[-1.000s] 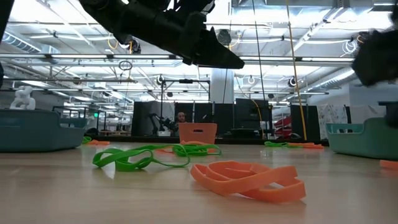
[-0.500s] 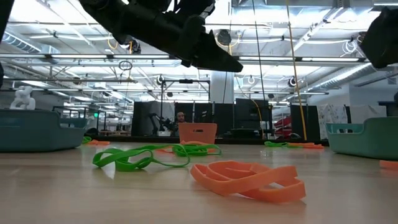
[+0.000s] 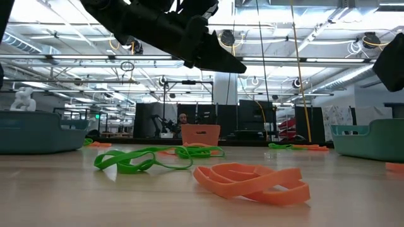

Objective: Sort rubber bands into baskets
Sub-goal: Put the orange rubber band into the orange bin

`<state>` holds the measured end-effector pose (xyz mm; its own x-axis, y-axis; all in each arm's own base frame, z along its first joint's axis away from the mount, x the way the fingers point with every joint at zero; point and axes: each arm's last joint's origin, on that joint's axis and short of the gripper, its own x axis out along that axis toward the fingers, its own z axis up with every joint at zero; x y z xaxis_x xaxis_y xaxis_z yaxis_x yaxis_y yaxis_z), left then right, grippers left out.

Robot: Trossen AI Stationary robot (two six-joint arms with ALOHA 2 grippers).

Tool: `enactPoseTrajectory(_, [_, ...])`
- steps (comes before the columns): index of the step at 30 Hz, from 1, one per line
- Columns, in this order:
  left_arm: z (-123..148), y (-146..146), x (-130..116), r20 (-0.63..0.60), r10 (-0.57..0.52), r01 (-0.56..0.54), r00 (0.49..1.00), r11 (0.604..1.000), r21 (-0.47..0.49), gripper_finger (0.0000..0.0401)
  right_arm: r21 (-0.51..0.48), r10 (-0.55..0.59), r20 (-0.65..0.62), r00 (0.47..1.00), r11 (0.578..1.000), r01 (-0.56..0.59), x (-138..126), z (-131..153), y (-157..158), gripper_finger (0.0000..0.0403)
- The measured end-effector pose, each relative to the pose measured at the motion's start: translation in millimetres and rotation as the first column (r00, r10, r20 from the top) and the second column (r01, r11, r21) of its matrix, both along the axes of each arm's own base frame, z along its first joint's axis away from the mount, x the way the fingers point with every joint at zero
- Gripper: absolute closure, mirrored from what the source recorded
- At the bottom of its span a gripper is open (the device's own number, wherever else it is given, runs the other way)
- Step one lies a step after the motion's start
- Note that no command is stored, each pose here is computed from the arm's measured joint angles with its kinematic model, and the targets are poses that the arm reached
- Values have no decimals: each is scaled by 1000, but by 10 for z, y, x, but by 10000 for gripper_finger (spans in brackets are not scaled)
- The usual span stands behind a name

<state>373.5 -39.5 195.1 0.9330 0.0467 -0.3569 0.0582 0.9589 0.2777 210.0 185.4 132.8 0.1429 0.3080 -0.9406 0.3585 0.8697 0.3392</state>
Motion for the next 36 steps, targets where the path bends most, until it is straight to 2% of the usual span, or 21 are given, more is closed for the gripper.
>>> enactPoseTrajectory(4, [1, 0, 0, 1, 0, 0, 1000, 1000, 0, 283, 3, 34, 9, 999, 999, -34, 0, 2, 3, 266])
enactPoseTrajectory(8, [3, 0, 1, 4, 0, 0, 1000, 1000, 0, 283, -1, 37, 18, 999, 999, -37, 2, 2, 3, 270])
enactPoseTrajectory(11, [3, 0, 1, 4, 0, 0, 1000, 1000, 0, 283, -11, 35, 22, 999, 999, -35, 3, -5, -3, 294])
enactPoseTrajectory(17, [3, 0, 1, 4, 0, 0, 1000, 1000, 0, 283, 5, 40, 13, 999, 999, -40, 13, -11, -17, 392])
enactPoseTrajectory(20, [1, -11, 1, 1, -30, 31, 1000, 999, -25, 283, 67, 49, 14, 999, 997, -50, 29, 32, -13, 394])
enactPoseTrajectory(22, [4, -23, 3, 3, -104, 104, 995, 992, -70, 283, 97, 66, 45, 997, 993, -70, 25, 116, -6, 399])
enactPoseTrajectory(24, [18, -43, 4, 20, -227, 228, 974, 967, -118, 283, 122, 84, 108, 991, 988, -97, 22, 241, -11, 400])
enactPoseTrajectory(28, [60, -62, -4, 79, -451, 457, 889, 868, -193, 283, 115, 105, 261, 960, 984, -139, 25, 472, -57, 402])
enactPoseTrajectory(30, [80, -75, 9, 122, -496, 511, 860, 838, -191, 283, 87, 111, 377, 920, 984, -154, 53, 607, -89, 402])
enactPoseTrajectory(36, [-79, -215, 129, 245, -542, 581, 804, 803, -134, 283, -29, 145, 623, 769, 986, -163, 201, 884, -285, 402])
